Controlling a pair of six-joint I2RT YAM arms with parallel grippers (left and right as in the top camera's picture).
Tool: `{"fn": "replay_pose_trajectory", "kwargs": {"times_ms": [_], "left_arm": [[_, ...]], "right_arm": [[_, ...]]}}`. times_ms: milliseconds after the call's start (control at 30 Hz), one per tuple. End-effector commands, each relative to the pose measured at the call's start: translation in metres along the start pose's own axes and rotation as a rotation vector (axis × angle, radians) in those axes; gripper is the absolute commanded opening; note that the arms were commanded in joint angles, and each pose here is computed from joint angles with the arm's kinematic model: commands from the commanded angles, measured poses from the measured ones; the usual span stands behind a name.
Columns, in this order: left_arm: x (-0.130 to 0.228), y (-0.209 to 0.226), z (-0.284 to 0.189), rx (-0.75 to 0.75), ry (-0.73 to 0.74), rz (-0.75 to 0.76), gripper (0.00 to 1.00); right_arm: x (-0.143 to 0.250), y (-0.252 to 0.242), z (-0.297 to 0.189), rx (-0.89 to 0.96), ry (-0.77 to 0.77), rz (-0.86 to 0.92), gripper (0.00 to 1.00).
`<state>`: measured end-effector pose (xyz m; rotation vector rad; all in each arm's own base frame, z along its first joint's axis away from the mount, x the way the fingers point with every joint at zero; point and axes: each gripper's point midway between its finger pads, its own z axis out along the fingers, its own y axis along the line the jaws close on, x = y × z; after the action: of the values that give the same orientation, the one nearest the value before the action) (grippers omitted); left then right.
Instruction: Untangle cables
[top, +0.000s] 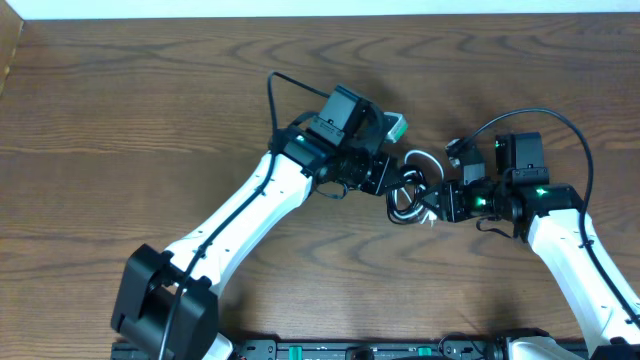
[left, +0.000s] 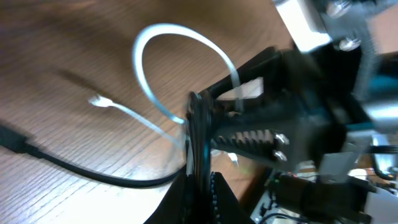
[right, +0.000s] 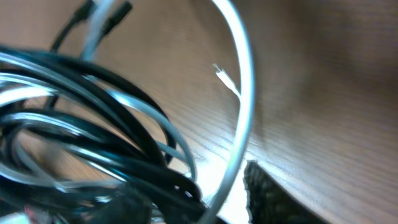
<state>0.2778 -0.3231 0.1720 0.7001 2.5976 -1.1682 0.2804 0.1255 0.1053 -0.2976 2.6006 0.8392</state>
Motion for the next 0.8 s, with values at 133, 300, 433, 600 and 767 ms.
{"fn": "replay_pose_trajectory", "kwargs": {"times_ms": [133,300,433,600,767], "left_arm": [[0.005,-0.015,-0.008,0.067,0.016,0.015,0.08],[0.011,0.023,-0.011,-0.136,0.021,-0.034,0.08],[0.015,0.053,-0.022,-0.252,0.025,-0.091,0.07],[0.012,0.07,-0.035,-0.282,0.007,-0.139,0.07],[0.011,0.081,-0.043,-0.294,-0.002,-0.172,0.07]], "right_arm": [[-0.012,0.001,-0.002,0.005,-0.034,-0.032,0.02],[-0.003,-0.04,-0.007,0.238,-0.011,0.102,0.11],[0.013,-0.075,-0.02,0.467,-0.003,0.299,0.12],[0.013,-0.074,-0.02,0.457,-0.003,0.304,0.13],[0.013,-0.046,-0.009,0.284,0.022,0.294,0.4]]}}
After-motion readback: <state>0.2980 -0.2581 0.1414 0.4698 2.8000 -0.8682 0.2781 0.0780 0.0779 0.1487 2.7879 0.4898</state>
